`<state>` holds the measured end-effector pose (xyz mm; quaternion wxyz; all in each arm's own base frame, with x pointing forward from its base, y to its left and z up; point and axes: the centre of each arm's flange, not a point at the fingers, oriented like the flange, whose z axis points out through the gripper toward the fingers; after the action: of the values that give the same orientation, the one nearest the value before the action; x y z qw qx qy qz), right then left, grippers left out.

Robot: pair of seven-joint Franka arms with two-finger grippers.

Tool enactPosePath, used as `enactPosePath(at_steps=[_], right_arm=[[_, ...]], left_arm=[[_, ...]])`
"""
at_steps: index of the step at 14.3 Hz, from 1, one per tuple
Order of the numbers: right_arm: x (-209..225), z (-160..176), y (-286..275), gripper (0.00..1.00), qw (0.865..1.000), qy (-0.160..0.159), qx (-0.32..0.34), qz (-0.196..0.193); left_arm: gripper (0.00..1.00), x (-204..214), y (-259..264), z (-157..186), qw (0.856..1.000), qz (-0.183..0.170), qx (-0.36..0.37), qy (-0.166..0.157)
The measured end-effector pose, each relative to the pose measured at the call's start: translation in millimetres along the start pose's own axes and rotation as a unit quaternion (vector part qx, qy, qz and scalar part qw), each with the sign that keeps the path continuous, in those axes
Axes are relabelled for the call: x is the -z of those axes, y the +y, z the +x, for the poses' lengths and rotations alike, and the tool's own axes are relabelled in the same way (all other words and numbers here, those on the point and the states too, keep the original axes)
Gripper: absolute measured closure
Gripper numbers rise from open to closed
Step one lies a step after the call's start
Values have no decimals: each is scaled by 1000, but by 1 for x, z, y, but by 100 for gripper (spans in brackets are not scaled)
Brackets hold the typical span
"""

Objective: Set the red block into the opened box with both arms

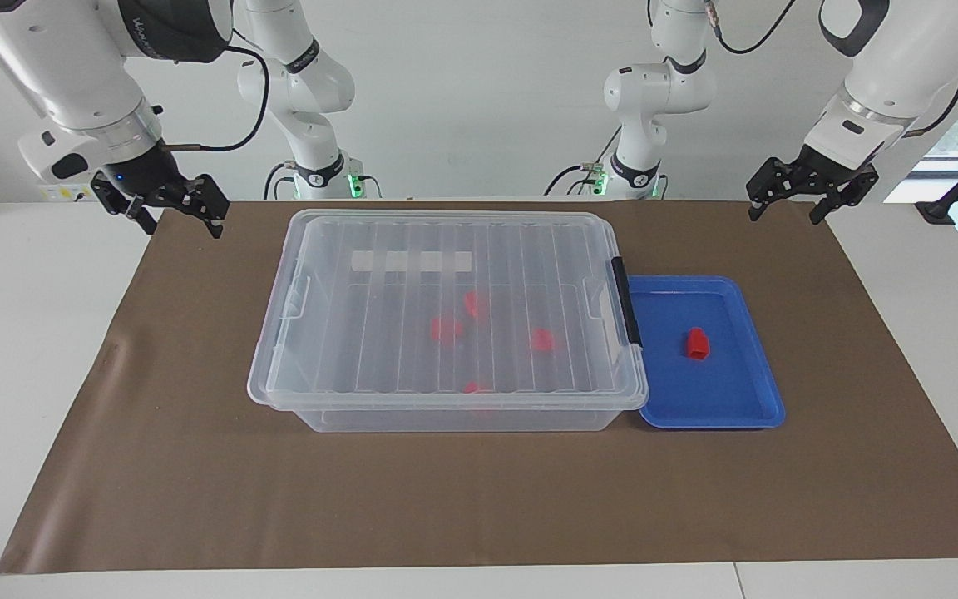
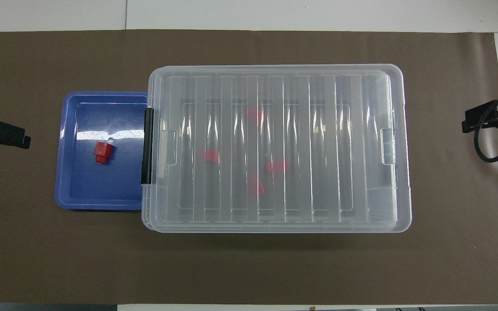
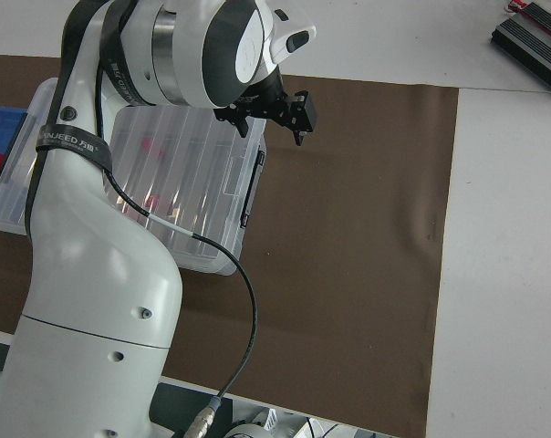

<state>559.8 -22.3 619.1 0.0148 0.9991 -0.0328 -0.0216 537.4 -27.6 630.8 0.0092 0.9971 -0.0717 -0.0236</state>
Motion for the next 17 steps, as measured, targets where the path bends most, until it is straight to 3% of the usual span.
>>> enactPosePath(at_steps=[8, 13, 17], right_arm=[[-58, 8, -70, 0, 1000, 10, -12, 4], [-125, 14, -78, 0, 1000, 4, -13, 5], [-140, 12, -76, 0, 1000, -1, -14, 4]], left_arm=[[0, 0, 0, 0, 1000, 0, 0, 0], [0, 0, 0, 0, 1000, 0, 0, 0], [0, 0, 0, 0, 1000, 0, 0, 0]])
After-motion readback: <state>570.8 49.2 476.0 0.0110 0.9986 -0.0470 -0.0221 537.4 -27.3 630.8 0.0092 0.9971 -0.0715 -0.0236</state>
